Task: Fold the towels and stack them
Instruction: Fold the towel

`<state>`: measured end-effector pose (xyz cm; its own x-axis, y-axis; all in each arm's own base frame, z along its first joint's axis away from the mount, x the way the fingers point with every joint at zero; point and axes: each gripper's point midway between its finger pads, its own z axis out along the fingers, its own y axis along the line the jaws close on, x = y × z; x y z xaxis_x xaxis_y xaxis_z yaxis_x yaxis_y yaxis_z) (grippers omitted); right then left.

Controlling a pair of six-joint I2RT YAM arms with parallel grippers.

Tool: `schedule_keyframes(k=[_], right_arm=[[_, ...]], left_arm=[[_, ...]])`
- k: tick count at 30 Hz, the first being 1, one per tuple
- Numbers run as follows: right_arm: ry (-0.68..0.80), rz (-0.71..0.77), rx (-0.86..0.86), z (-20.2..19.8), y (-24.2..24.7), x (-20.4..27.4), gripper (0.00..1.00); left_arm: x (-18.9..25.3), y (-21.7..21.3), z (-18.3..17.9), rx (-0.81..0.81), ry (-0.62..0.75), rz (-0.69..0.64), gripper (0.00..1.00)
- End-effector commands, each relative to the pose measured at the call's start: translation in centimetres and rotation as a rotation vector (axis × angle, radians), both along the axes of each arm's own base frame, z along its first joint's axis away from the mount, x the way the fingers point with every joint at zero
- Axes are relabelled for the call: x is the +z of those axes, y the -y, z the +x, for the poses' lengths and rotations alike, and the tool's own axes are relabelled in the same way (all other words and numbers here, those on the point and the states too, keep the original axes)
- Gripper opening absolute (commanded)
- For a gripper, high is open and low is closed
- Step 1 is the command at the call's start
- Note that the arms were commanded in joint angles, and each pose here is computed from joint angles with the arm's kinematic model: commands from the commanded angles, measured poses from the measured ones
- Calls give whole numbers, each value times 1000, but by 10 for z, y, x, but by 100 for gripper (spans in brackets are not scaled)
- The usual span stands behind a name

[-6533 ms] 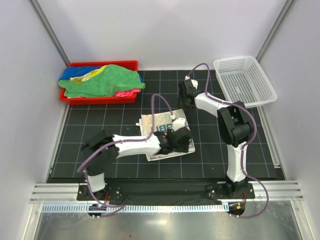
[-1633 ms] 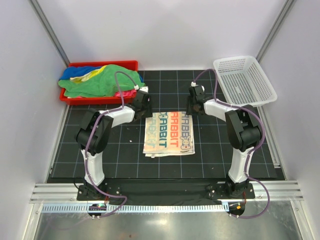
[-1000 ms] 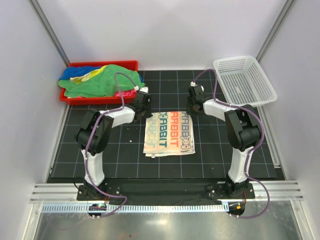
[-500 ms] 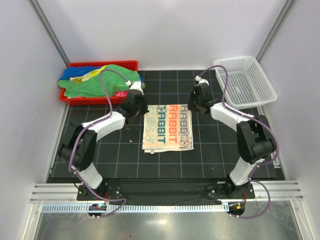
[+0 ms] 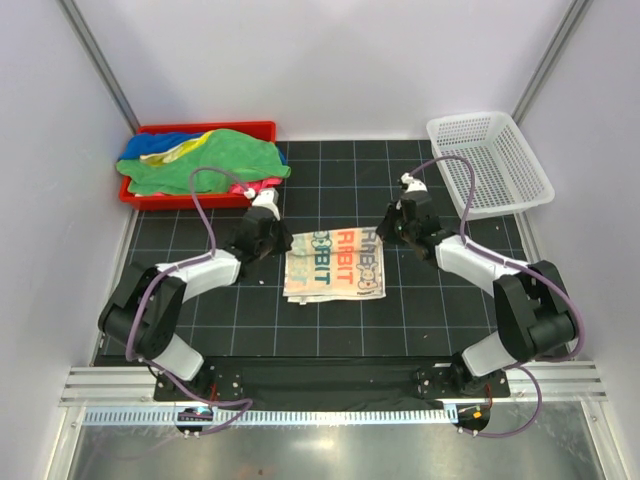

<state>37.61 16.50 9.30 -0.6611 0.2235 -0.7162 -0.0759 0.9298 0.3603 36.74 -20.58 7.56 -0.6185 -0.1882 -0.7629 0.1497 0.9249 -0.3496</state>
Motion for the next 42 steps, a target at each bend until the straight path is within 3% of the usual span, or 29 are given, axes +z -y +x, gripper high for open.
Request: schedule_keyframes(k=[1,22,42], right_arm=[[72,44,-36,-1,3,18,8],[24,51,-57,-73,-6,-7,8],[-13,50,-49,-102,-11,-21,8]], left_arm=[[27,3,3,13,90,-76,0],[3,3,-53,28,21,-99,0],[-2,-2,-78,26,-10,-94,0]])
